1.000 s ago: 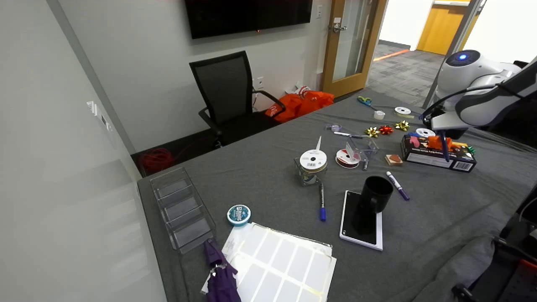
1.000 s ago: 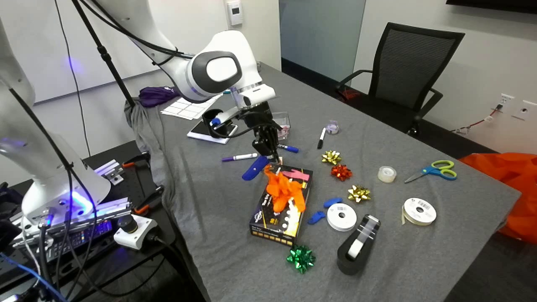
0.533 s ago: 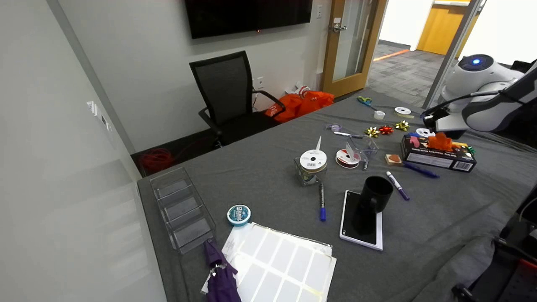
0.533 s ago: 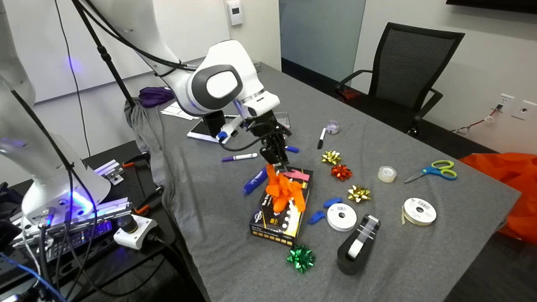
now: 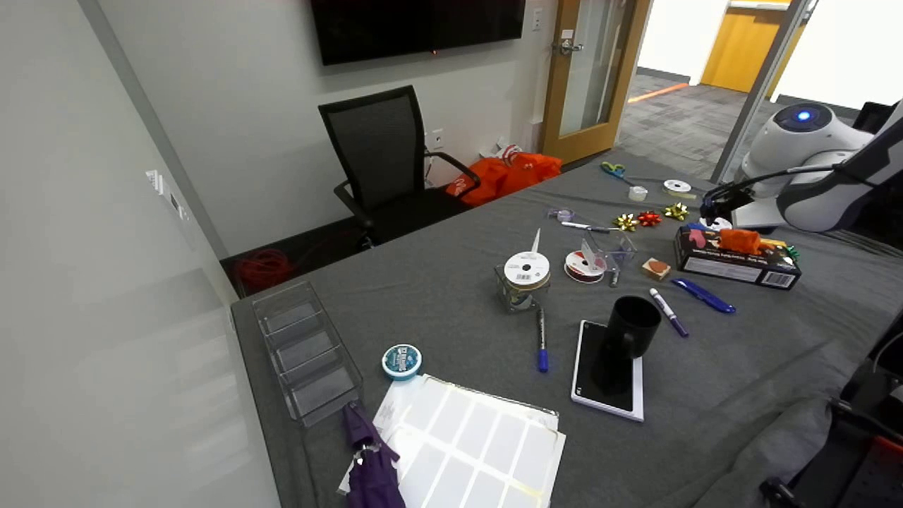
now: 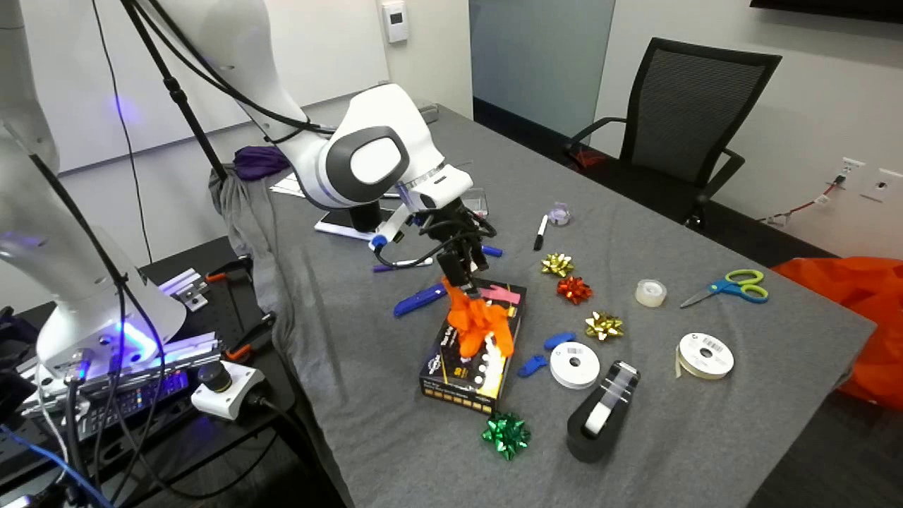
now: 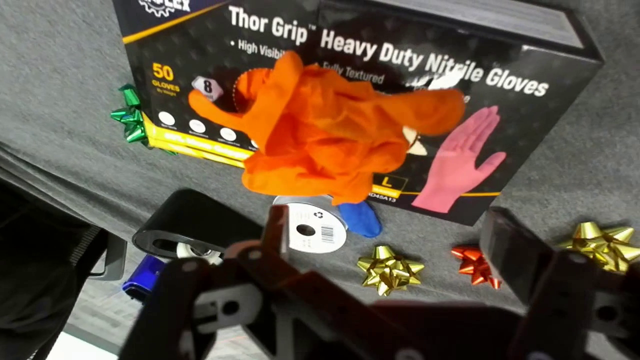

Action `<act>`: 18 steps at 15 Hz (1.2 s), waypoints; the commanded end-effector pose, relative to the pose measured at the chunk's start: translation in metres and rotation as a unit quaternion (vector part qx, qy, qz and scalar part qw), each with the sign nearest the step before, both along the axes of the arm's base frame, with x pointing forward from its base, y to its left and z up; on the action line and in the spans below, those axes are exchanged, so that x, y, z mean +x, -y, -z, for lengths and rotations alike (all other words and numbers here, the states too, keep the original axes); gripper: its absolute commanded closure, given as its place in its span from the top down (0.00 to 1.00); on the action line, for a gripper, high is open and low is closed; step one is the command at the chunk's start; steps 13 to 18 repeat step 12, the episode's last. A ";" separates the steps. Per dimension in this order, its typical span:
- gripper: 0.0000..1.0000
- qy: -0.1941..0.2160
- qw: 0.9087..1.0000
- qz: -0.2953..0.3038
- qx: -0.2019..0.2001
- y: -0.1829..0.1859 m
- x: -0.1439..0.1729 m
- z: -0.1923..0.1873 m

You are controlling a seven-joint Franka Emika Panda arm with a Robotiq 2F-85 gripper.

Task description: Take the blue marker out of the clear container on the right.

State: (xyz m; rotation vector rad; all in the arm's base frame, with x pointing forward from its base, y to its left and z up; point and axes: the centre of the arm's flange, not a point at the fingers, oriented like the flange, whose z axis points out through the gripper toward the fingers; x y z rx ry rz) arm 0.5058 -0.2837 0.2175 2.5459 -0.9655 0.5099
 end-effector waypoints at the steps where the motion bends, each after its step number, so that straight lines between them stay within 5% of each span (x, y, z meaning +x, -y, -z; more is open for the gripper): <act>1: 1.00 -0.026 0.999 0.001 0.026 -0.009 0.002 -0.009; 5: 1.00 -0.078 0.993 0.015 0.089 -0.031 0.004 -0.036; 12: 1.00 -0.143 0.965 0.016 0.220 -0.051 -0.003 -0.090; 18: 1.00 -0.143 0.965 0.016 0.220 -0.051 -0.003 -0.090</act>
